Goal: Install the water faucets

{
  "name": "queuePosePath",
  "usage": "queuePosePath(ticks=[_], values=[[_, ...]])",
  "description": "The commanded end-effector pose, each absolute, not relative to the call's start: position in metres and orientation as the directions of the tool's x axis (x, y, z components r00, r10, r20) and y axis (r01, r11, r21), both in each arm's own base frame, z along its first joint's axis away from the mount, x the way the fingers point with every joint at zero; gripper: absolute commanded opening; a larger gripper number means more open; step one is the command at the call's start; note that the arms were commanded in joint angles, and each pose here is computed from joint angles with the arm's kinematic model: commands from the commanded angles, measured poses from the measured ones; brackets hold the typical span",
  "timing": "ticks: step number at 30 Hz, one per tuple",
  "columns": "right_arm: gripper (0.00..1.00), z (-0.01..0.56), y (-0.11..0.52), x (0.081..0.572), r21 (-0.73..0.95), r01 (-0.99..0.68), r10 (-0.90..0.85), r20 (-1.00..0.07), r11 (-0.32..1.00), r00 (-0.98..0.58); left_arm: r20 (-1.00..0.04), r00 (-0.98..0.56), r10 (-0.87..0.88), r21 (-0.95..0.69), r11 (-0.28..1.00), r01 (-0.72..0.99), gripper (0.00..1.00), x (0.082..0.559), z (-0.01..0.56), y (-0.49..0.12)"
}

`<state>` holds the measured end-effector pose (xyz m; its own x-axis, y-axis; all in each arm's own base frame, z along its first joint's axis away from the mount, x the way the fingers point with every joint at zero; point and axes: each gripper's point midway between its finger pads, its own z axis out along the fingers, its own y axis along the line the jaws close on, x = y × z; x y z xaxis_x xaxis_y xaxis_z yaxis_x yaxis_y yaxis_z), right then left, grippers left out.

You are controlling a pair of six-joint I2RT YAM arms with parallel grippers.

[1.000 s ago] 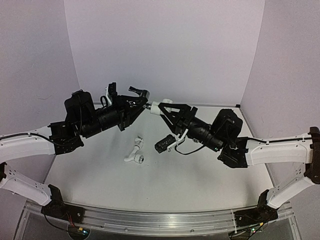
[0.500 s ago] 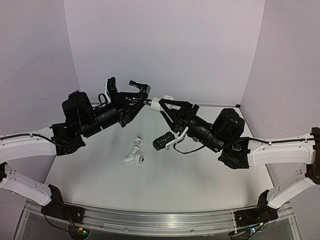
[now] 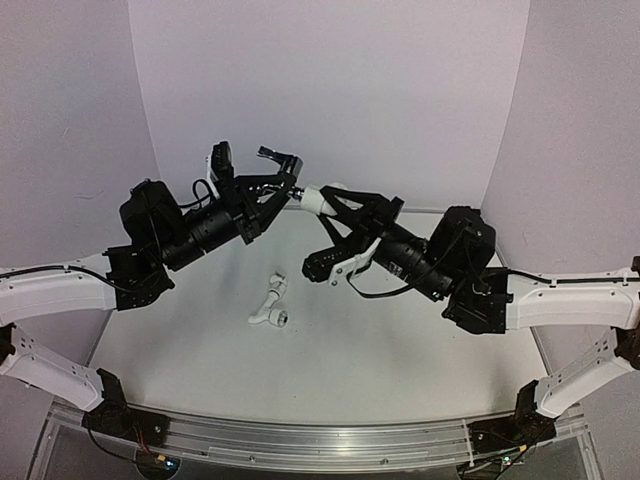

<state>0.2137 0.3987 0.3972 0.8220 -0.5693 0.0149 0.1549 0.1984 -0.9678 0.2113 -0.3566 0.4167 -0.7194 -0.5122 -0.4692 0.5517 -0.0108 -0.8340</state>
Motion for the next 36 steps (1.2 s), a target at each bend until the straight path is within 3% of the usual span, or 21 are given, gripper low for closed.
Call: queuePosePath(ticks=[1, 14, 22, 30, 36], values=[[0.0, 0.434, 0.401, 0.194, -0.942, -0.023, -0.454, -0.182, 0.335, 0.872, -0.567, -0.75, -0.341, -0.776, -0.086, 0.625, 0.0, 0.174, 0.414, -0.383], [0.0, 0.463, 0.398, 0.191, -0.77, -0.422, -0.276, -0.588, 0.478, 0.76, -0.626, -0.713, -0.314, -0.72, -0.116, 0.684, 0.0, 0.166, 0.413, -0.388], [0.0, 0.481, 0.396, 0.192, -0.523, -0.65, -0.108, -0.817, 0.551, 0.566, -0.663, -0.681, -0.31, -0.681, -0.129, 0.721, 0.0, 0.161, 0.416, -0.388], [0.0, 0.505, 0.387, 0.19, -0.178, -0.807, 0.128, -0.946, 0.563, 0.298, -0.702, -0.636, -0.321, -0.631, -0.134, 0.764, 0.0, 0.157, 0.416, -0.386], [0.0, 0.522, 0.383, 0.175, 0.078, -0.896, 0.302, -0.951, 0.437, 0.065, -0.747, -0.591, -0.305, -0.577, -0.145, 0.804, 0.0, 0.15, 0.417, -0.386]])
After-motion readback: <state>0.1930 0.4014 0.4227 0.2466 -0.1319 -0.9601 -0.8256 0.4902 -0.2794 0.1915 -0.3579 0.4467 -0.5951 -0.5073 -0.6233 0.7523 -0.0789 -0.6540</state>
